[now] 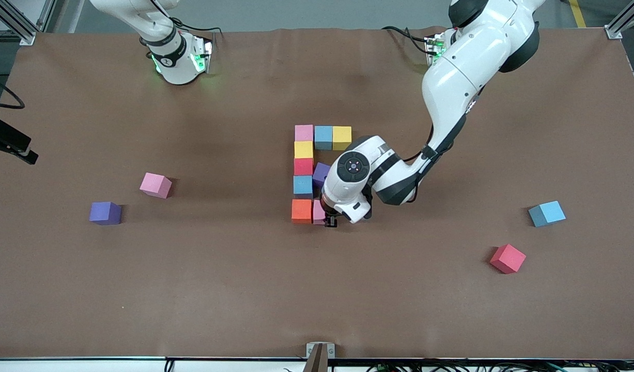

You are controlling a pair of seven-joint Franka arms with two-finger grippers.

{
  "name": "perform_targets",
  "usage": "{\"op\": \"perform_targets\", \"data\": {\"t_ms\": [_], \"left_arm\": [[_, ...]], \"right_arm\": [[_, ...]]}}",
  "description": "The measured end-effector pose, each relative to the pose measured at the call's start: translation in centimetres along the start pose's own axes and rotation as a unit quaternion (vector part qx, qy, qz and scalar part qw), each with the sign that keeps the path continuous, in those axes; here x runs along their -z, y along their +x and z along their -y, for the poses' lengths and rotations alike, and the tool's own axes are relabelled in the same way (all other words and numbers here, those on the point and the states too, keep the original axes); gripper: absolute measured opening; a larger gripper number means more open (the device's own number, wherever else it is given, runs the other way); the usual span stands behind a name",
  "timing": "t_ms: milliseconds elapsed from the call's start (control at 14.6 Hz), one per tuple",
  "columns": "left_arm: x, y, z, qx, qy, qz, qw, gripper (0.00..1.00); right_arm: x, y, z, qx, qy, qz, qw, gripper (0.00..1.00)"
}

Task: Arrange 11 blocks into digit 3
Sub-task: 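Lower the pink cube beside orange and open the left gripper, then move the left gripper to the red cube near the blue cube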

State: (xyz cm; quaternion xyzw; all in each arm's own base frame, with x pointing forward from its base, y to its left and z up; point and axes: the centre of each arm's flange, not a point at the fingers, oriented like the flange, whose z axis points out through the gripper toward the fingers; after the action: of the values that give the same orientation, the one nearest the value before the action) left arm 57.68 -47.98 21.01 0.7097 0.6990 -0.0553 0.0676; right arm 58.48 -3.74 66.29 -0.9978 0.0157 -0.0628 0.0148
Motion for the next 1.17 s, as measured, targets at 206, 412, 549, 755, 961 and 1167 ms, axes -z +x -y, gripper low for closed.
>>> {"op": "perform_targets", "data": {"t_ms": [206,412,549,755,961,1167], "left_arm": [[-0.3,0.0,-0.1,0.008,-0.004,0.007,1.000,0.56],[-0.3,-0.1,-0.2,-0.006,-0.005,0.009,1.000,0.70],[0.3,-0.1,-0.7,-0.026,-0.011,0.011,1.000,0.91],[3.4,0.7,-2.2,-0.052,-0.018,0.001,0.998,1.00],[11.0,3.2,-4.2,-0.111,-0.007,-0.024,0.993,1.00],[18.2,10.6,-7.4,-0.168,0.013,-0.016,0.986,1.00]], "right_arm": [[-0.4,0.1,0.0,0.000,0.000,0.003,1.000,1.00],[-0.9,0.1,0.9,0.011,0.001,0.013,1.000,1.00],[-1.5,-0.7,3.1,0.030,0.001,0.052,0.998,1.00],[-1.3,-1.1,4.6,0.044,-0.004,0.062,0.997,1.00],[-2.6,-0.5,3.8,0.037,-0.014,0.068,0.997,1.00],[-3.8,0.3,3.4,0.034,-0.019,0.068,0.997,1.00]]}}
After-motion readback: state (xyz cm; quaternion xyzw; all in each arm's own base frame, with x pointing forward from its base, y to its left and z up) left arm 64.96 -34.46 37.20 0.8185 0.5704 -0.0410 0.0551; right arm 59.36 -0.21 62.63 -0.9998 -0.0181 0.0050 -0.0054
